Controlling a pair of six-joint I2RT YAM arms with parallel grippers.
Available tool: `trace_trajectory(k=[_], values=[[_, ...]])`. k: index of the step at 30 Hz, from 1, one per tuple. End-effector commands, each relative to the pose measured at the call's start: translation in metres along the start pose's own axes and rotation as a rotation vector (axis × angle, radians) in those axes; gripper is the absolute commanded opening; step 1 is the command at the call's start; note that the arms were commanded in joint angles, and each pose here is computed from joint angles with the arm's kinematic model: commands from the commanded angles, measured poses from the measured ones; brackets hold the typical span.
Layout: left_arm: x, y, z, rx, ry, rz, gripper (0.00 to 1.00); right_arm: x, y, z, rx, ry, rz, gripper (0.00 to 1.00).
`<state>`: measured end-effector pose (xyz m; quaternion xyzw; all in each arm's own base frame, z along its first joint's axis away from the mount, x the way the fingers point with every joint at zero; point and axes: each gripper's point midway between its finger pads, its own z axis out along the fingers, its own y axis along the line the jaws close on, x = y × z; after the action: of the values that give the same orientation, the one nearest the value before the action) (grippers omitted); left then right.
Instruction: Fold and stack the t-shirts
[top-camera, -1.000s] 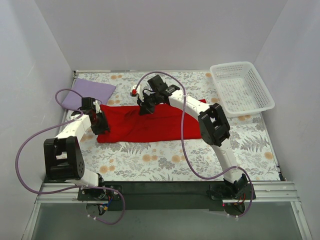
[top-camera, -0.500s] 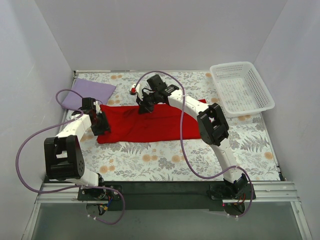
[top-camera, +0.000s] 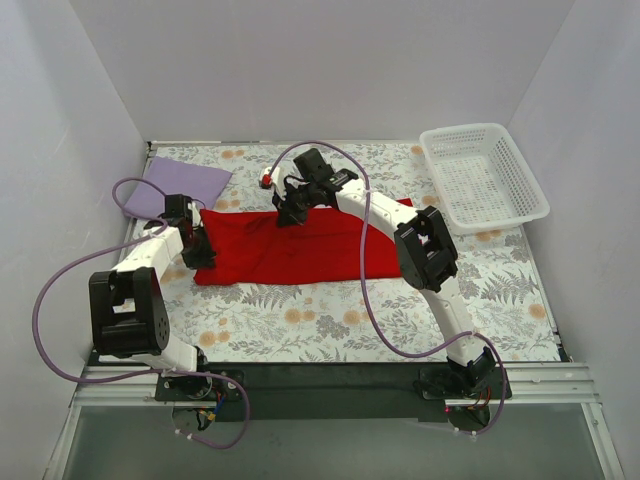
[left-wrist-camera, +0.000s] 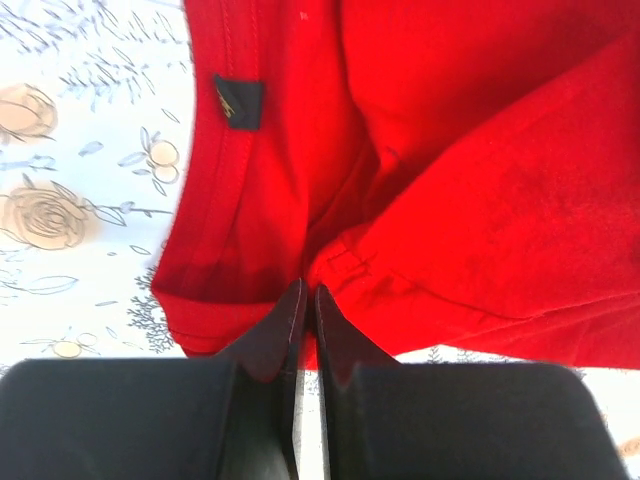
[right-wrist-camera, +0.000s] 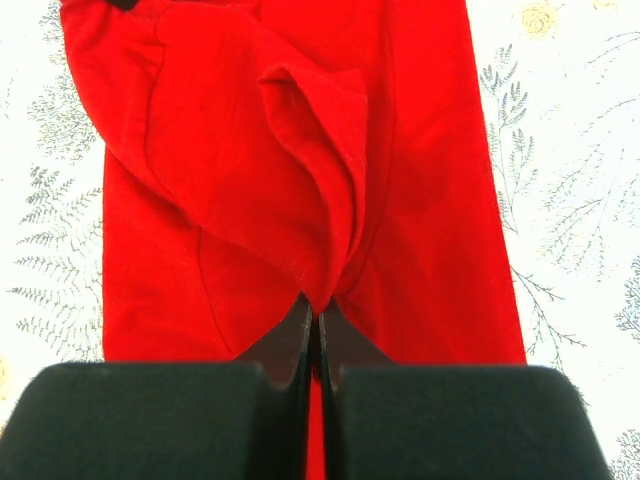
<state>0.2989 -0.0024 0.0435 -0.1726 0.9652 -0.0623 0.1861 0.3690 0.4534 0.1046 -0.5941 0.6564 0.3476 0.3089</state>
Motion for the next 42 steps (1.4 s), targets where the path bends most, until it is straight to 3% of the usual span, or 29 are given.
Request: trace_trajectory(k=[1,8,31,33,35,36,40,42], values=[[-0.027,0.005,-0.015,-0.045,-0.092,0.004,0.0,-0.022,-0.012,-0.005,0.04,-0.051,-0.031,0.01],[-0.052,0.011,-0.025,-0.101,-0.185,0.001,0.0,-0.024,-0.026,-0.01,0.124,-0.043,-0.001,0.01],[-0.05,0.01,-0.011,-0.099,-0.157,-0.002,0.0,-0.022,-0.049,0.011,0.292,-0.006,0.036,0.01],[-0.053,0.01,-0.012,-0.096,-0.163,-0.008,0.08,-0.021,-0.056,0.013,0.348,0.005,0.057,0.02],[-0.058,0.008,-0.016,-0.093,-0.181,-0.021,0.23,-0.013,-0.069,0.012,0.436,0.034,0.074,0.14],[-0.064,0.005,-0.023,-0.086,-0.205,-0.026,0.26,-0.009,-0.074,0.012,0.466,0.042,0.089,0.29],[-0.088,-0.005,-0.048,-0.051,-0.301,-0.025,0.32,-0.003,-0.102,-0.01,0.648,0.075,0.114,0.46],[-0.095,-0.014,-0.055,-0.001,-0.33,-0.005,0.35,-0.004,-0.105,-0.017,0.647,0.062,0.124,0.53]])
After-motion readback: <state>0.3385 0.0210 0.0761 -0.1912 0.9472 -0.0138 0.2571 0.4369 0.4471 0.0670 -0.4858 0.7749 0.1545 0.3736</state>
